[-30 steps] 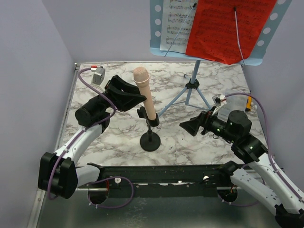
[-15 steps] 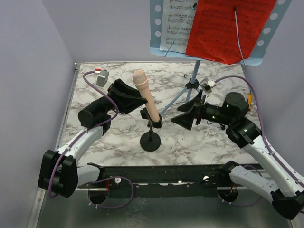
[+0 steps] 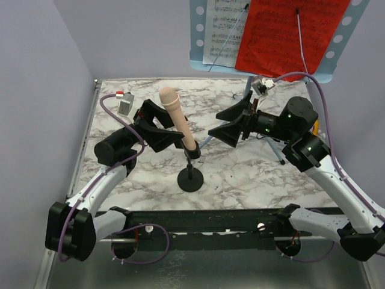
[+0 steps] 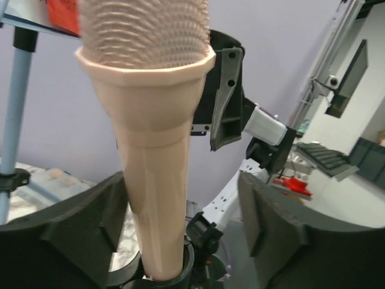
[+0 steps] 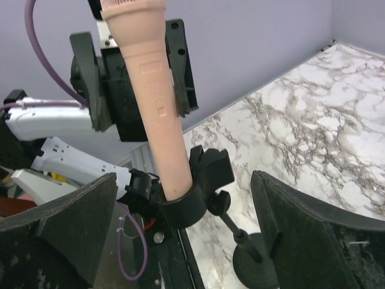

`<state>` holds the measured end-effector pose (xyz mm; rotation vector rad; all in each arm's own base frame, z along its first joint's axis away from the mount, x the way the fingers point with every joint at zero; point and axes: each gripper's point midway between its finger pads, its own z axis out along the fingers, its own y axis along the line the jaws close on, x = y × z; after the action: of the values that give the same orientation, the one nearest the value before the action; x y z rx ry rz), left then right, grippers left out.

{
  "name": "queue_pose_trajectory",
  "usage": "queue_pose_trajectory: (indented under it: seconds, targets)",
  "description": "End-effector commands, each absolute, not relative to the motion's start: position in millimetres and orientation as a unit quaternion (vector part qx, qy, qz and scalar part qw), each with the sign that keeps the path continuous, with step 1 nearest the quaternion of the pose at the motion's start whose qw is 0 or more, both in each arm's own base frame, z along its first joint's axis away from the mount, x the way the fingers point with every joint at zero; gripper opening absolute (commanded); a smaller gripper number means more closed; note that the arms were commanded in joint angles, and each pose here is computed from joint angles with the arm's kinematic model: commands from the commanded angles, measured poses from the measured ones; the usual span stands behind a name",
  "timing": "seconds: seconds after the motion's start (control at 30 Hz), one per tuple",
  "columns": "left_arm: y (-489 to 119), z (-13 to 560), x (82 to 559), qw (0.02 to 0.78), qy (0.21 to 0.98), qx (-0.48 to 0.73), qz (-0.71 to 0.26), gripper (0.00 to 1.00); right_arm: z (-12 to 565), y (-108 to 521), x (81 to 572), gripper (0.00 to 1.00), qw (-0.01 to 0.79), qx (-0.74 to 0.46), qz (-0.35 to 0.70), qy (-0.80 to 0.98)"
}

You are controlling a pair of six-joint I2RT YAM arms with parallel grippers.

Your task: Set up the instrument practice props

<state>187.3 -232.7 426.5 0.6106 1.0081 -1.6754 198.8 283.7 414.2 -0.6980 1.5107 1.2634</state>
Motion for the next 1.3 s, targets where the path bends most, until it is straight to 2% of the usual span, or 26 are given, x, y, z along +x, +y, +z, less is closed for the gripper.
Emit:
queue_pose_trajectory:
  seconds: [0.0,0.1,0.3,0.47,0.63,0.77,0.83,0.9,1.03,1.1,1.17,1.23,1.27]
  targets:
    - [-223.5,423.4,191.4,0.548,0.430,0.242,-0.676,0.86,437.4,297.2,203.9,0.99,0.522,-0.281,0.517,0.618]
    - [-216.8,419.2,196.8,0.542,0.449,0.228,-0.673,0.99,441.8,320.3,203.6,0.99,0.537,-0.279,0.485,0.631]
    - [-193.7,400.7,209.6,0.539,0.505,0.175,-0.651,0.99,431.9,353.8,212.8,0.98,0.568,-0.236,0.396,0.682]
    - [-183.4,358.2,231.1,0.502,0.599,0.107,-0.614,0.99,428.7,372.8,216.2,0.98,0.610,-0.221,0.293,0.702]
    - [-180.2,333.5,234.6,0.492,0.639,0.087,-0.585,0.99,428.2,380.8,230.1,0.99,0.645,-0.209,0.181,0.712]
    - [-175.3,324.2,243.3,0.492,0.672,0.075,-0.548,0.99,426.3,385.2,245.6,0.92,0.660,-0.215,0.102,0.712]
    - [-171.9,320.7,248.0,0.496,0.687,0.071,-0.526,0.99,428.7,387.9,249.7,0.81,0.668,-0.224,0.079,0.705]
    - [-167.1,317.5,253.3,0.504,0.703,0.072,-0.497,0.98,432.3,390.8,251.7,0.62,0.676,-0.230,0.072,0.696]
    - [-162.2,315.2,257.4,0.511,0.723,0.100,-0.455,0.98,434.0,388.1,249.0,0.39,0.682,-0.241,0.080,0.686]
    - [-167.5,320.2,251.5,0.506,0.716,0.130,-0.463,0.98,432.9,393.0,238.1,0.30,0.682,-0.279,0.116,0.666]
    - [-176.0,327.0,242.1,0.494,0.700,0.161,-0.489,0.96,431.6,393.8,224.2,0.16,0.684,-0.313,0.154,0.641]
    - [-184.0,334.9,231.6,0.483,0.676,0.189,-0.523,0.94,432.1,392.9,206.6,0.09,0.691,-0.358,0.193,0.597]
    - [-188.0,338.8,225.6,0.479,0.661,0.207,-0.540,0.94,434.8,389.7,196.8,0.01,0.695,-0.370,0.216,0.577]
